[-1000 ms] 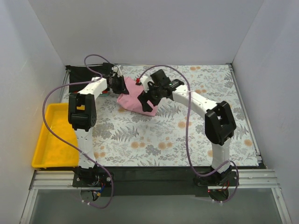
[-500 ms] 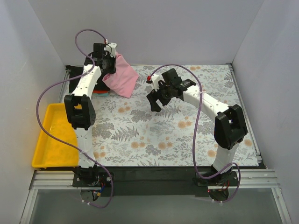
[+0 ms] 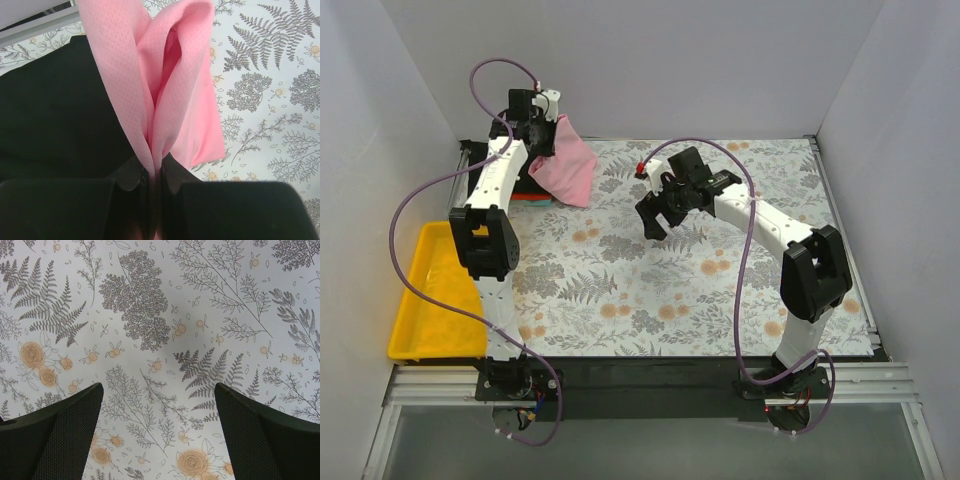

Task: Fold and stack the t-shirts
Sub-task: Neatly place the folded tshirt to the corner

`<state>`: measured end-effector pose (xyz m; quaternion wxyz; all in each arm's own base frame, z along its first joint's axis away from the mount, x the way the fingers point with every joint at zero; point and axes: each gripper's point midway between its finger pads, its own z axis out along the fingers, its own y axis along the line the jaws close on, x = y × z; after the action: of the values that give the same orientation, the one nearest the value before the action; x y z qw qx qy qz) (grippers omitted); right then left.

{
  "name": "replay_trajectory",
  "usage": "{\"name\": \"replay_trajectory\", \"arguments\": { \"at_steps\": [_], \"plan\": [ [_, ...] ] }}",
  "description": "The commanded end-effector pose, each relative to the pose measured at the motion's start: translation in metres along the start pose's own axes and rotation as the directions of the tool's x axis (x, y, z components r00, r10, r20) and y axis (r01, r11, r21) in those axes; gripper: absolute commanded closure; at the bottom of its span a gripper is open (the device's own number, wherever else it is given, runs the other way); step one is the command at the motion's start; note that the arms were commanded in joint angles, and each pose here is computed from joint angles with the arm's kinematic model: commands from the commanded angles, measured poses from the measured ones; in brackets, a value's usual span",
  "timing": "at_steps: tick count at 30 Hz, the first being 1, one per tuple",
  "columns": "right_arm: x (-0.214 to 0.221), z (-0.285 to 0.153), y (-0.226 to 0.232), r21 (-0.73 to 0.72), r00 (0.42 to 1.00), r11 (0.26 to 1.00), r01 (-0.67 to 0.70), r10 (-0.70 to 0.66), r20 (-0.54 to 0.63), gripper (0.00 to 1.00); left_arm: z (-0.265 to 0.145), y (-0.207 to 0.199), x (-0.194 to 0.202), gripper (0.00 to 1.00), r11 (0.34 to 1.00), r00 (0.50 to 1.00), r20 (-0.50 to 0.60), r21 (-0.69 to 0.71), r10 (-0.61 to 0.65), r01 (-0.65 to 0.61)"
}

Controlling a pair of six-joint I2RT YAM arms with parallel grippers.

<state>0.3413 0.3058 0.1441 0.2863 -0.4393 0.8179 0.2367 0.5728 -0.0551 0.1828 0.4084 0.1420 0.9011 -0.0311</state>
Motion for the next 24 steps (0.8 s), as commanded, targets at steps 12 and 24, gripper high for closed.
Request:
{"name": "replay_trajectory", "arguments": {
  "at_steps": [12,24],
  "plan": [
    [-0.013,-0.021,0.004,0.015,0.998,0.999,0.029,-0.030,0.049,0.02,-0.098,0.010,-0.060,1.00,1.000,0.986,0.168,-0.009,0.003,-0.002],
    [-0.013,-0.016,0.003,0.005,0.999,1.000,0.026,-0.026,0.043,0.02,-0.120,0.030,-0.072,1.00,0.999,0.979,0.206,-0.049,-0.001,0.012]
  ]
}}
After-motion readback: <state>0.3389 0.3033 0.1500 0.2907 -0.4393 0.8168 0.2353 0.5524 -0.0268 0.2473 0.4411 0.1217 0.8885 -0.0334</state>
